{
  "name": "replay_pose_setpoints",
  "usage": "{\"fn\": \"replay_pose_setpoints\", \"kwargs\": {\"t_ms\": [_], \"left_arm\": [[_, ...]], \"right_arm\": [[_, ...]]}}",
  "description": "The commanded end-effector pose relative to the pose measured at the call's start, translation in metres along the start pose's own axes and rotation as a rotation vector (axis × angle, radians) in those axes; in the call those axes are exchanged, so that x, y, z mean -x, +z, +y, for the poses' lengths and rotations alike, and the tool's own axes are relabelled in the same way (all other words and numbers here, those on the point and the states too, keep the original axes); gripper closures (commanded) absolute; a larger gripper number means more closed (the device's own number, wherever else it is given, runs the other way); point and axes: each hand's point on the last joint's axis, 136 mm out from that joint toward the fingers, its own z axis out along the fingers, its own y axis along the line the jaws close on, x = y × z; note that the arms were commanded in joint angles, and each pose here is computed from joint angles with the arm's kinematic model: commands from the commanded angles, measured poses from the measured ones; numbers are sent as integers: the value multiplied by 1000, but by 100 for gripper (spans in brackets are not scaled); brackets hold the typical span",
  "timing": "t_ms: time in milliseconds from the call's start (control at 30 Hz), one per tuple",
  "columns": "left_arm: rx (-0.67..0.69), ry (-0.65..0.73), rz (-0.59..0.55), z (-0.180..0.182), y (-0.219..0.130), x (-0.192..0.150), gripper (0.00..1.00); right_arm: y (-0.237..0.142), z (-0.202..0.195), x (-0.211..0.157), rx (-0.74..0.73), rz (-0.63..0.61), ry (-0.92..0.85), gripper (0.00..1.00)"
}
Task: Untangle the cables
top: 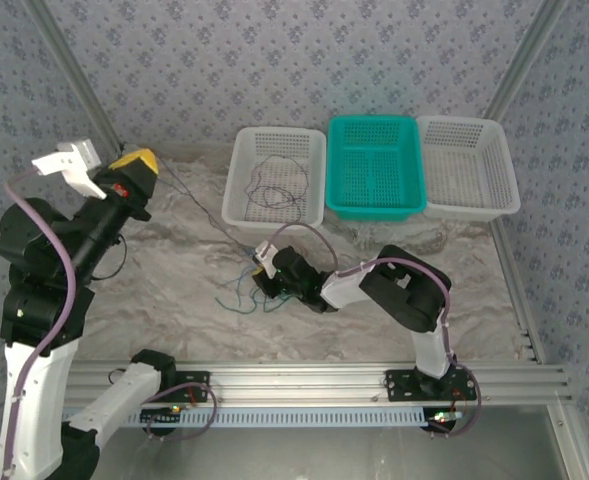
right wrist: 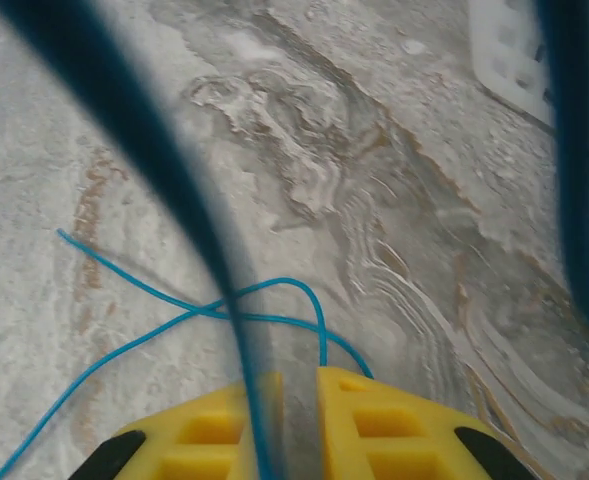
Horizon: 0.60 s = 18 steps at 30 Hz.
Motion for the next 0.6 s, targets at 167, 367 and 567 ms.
{"fn": "replay_pose_setpoints", "kwargs": {"t_ms": [167, 367, 567], "left_arm": [[418, 189, -264, 44, -38, 88, 100], [540, 285, -352, 45, -44, 130, 100], [429, 284, -282, 30, -2, 125, 100]], "right_arm": [[-5, -41, -21, -114, -2, 144, 84], [-6, -60, -32, -145, -14, 250, 100], [-11, -66, -32, -144, -38, 290, 100]]}}
